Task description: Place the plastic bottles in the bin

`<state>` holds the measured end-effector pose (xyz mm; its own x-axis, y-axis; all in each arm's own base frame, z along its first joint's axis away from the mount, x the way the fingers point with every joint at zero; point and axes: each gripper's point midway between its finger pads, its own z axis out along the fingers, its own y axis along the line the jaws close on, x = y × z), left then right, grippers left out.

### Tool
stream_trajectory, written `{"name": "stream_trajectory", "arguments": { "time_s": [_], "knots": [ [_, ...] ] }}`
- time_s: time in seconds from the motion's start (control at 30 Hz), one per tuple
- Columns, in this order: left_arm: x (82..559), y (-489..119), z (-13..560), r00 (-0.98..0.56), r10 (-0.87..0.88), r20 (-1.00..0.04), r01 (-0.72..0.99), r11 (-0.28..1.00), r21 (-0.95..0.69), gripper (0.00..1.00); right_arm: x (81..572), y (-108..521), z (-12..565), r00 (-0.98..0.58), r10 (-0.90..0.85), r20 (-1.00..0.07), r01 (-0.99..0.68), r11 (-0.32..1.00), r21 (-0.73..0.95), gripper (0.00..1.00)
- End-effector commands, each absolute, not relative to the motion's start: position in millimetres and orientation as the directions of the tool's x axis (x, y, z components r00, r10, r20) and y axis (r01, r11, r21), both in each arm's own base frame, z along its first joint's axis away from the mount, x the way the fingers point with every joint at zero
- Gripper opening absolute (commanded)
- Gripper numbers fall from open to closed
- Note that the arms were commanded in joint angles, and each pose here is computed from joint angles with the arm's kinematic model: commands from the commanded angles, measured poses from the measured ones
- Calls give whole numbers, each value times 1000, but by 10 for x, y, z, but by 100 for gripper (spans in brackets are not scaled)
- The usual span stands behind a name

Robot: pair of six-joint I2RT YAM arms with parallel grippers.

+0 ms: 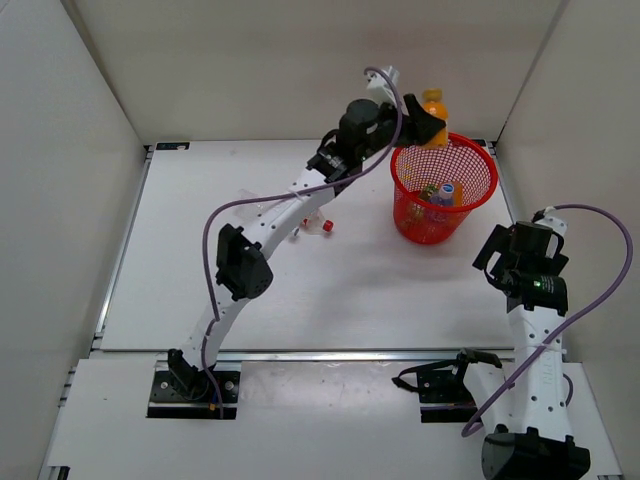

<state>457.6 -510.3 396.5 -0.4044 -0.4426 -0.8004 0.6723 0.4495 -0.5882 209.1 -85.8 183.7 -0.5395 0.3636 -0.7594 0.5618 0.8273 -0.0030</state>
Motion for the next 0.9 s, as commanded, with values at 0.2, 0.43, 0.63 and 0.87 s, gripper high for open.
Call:
{"name": "stream_trajectory", "arguments": {
  "time_s": [0.2, 0.43, 0.63, 0.87],
  "knots": [
    [4049, -5396, 4046, -446, -378, -811, 716, 394, -577, 99, 2043, -871, 2160, -506, 295, -811, 543, 839, -34, 100],
    [3741, -4752, 3948, -398, -228, -889, 671, 589, -452, 98, 2282, -413, 2514, -518, 140, -844, 260, 966, 0, 99],
    [3470, -3241, 3225, -474, -248, -845, 421, 779, -465, 98, 2483, 300, 2793, -530, 7, -848, 19, 1000, -4, 99],
    [2855, -1627, 2300, -585, -313, -748, 23, 916, -401, 99, 2885, 1687, 2828, -487, -283, -826, -381, 920, -91, 100]
  ]
}}
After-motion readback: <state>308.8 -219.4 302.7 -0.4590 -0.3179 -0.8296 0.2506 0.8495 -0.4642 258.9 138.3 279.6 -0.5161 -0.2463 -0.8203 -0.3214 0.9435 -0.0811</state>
